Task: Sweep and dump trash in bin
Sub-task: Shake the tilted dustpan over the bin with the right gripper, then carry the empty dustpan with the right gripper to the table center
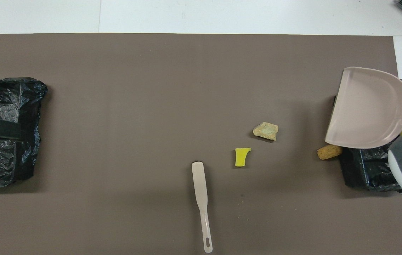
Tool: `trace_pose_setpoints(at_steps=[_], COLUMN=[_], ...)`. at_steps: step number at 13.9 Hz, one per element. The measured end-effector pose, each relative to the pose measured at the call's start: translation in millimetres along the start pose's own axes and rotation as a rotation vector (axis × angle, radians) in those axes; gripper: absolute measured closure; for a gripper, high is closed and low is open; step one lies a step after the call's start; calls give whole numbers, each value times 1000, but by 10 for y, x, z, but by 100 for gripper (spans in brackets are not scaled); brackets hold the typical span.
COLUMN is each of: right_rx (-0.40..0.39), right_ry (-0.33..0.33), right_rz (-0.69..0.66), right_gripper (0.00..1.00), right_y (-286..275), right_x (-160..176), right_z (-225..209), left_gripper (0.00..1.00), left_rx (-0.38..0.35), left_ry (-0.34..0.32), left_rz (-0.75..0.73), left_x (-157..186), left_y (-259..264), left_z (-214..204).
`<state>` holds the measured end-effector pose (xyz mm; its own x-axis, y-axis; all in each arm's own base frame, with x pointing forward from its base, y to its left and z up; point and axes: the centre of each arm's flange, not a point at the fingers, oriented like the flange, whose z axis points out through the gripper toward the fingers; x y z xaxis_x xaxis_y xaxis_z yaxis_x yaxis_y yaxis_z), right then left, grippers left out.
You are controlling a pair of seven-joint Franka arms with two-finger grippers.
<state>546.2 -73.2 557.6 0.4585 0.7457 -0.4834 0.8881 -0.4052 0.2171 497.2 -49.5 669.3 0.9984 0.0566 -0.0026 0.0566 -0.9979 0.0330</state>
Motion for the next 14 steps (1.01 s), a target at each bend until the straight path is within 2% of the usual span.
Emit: trace_pose_setpoints(at_steps=[5,9,11,14], right_rx=[141,312,406,507], right_ry=[147,251,277,278], right_rz=[361,657,791,917], right_gripper=[69,69,69,69], right_y=[-215,-373,-496,-740], right_x=[364,644,877,1362], right_z=[-150,-287,-398,-571], left_gripper=[0,0,0,0], left_rx=[0,0,0,0], left_ry=[0,0,0,1], left_rz=[0,0,0,0], left_x=[0,0,0,2], left_y=[0,0,0,0], left_z=[0,0,0,0])
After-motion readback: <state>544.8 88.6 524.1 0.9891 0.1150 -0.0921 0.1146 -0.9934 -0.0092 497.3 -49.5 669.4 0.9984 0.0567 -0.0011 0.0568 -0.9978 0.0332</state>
